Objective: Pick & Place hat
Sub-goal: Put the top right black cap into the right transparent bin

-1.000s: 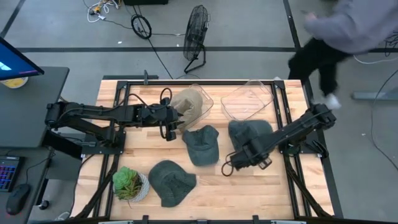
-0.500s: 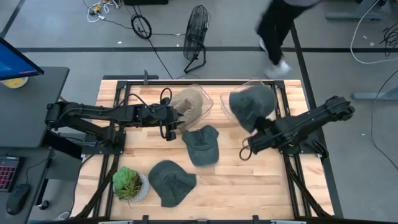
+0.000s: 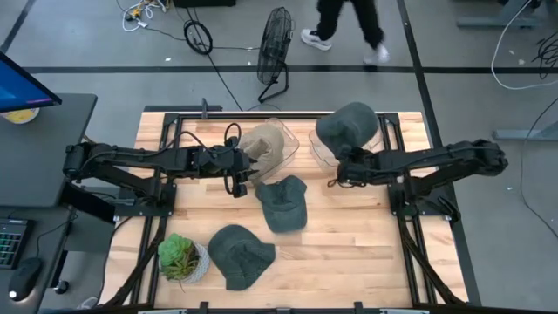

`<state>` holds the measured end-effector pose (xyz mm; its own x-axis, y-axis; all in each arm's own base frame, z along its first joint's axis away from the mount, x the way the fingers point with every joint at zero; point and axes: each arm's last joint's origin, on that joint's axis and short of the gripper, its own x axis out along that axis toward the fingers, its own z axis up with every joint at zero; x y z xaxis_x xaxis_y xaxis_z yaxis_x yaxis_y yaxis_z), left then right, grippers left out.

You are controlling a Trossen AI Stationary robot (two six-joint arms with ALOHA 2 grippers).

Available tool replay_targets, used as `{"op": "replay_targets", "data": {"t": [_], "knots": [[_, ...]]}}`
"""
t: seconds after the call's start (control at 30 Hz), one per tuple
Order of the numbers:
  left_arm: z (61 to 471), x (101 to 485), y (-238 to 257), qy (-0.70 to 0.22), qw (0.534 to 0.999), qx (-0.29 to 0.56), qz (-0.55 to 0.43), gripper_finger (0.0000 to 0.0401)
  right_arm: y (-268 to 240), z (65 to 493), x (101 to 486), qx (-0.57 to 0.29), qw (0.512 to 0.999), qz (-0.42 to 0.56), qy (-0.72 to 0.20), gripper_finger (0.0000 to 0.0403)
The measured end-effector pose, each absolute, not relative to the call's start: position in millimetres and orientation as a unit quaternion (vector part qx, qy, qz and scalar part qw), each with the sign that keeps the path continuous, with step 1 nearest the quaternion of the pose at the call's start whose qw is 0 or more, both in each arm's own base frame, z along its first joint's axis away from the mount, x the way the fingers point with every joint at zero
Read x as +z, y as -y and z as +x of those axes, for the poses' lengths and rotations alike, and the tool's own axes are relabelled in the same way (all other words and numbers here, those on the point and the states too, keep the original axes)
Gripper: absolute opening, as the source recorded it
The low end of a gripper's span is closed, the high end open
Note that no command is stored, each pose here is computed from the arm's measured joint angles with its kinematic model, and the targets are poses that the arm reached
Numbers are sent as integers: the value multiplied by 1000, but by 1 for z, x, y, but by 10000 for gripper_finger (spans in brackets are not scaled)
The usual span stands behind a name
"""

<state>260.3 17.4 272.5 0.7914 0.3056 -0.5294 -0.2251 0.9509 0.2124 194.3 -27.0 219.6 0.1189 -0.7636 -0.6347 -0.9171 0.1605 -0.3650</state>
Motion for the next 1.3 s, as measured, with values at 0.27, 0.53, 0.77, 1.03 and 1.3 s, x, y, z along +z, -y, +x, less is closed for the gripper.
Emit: {"op": "replay_targets", "data": {"t": [0.27, 0.53, 0.77, 1.03, 1.3], "knots": [[260, 273, -17, -291, 944, 141, 68, 140, 49, 196, 204, 128, 363, -652, -654, 0], [260, 273, -17, -291, 944, 141, 69, 140, 48, 187, 185, 139, 445, -596, -654, 12], [260, 273, -17, -291, 944, 141, 69, 140, 51, 186, 181, 41, 580, -472, -663, 32], [260, 272, -17, -291, 944, 141, 69, 140, 56, 187, 182, -7, 626, -421, -656, 84], [260, 272, -17, -294, 943, 140, 69, 140, 51, 193, 190, -97, 634, -415, -645, 131]]}}
